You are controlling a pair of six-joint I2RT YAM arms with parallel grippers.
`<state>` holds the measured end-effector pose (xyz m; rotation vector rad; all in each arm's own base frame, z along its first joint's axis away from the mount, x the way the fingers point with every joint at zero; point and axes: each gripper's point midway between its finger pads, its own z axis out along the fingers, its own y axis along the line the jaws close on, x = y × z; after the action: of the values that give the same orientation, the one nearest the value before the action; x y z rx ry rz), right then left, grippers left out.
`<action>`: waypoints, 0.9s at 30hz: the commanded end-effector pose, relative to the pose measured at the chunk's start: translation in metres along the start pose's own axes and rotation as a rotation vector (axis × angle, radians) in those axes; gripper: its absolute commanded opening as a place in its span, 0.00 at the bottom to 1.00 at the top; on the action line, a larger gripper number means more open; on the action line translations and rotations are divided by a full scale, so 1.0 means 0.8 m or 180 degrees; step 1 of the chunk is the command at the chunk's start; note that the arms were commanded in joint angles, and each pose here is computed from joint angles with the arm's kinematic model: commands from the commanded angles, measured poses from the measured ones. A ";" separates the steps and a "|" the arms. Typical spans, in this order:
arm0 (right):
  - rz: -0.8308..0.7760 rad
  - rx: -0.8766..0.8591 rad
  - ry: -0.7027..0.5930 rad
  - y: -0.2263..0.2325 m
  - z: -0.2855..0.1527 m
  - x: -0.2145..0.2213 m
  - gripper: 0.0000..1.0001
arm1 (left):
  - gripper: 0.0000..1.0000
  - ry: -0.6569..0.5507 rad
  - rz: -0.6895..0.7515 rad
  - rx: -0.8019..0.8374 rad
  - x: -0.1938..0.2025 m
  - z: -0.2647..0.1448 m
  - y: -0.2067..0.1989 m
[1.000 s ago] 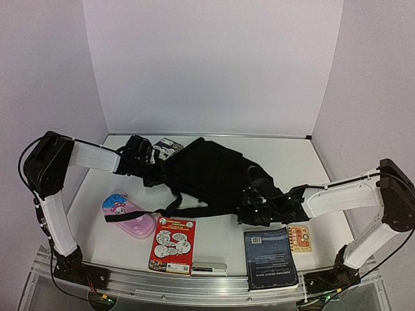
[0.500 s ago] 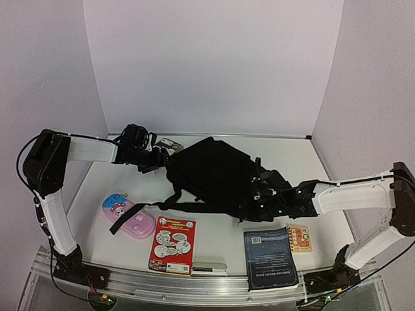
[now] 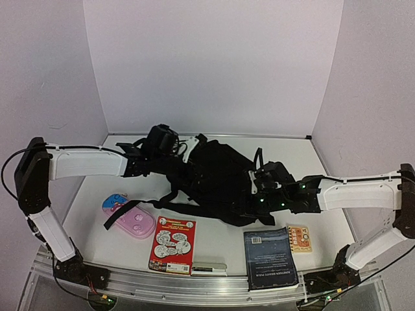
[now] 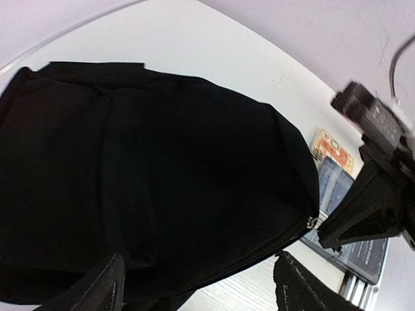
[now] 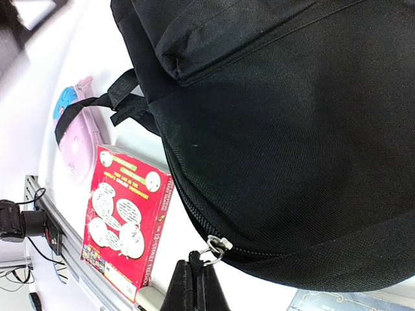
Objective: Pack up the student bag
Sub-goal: Unzip the student bag at the center of the board.
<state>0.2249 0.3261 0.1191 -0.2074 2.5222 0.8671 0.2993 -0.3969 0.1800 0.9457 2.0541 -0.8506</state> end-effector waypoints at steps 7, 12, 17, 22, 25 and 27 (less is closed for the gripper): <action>0.0091 -0.0220 -0.0331 0.029 -0.022 -0.034 0.00 | 0.76 0.0238 0.0597 0.0501 0.024 0.060 -0.064; 0.0087 -0.0215 -0.0327 0.028 -0.022 -0.033 0.00 | 0.74 0.0283 0.0626 0.0457 0.025 0.076 -0.070; 0.0116 -0.0177 -0.0317 0.025 -0.018 -0.032 0.00 | 0.69 0.0338 0.0607 0.0552 0.030 0.084 -0.079; 0.0189 -0.0081 -0.0384 0.017 -0.016 -0.036 0.00 | 0.46 0.0426 0.0548 0.0586 0.046 0.086 -0.084; 0.0229 -0.0032 -0.0425 0.015 -0.015 -0.040 0.00 | 0.27 0.0492 0.0484 0.0595 0.056 0.088 -0.085; 0.0242 -0.0001 -0.0441 0.013 -0.016 -0.041 0.00 | 0.15 0.0516 0.0433 0.0584 0.062 0.088 -0.085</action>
<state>0.2329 0.3205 0.1230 -0.1027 2.5045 0.8454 0.2460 -0.4664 0.1224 1.2899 2.0268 -0.9099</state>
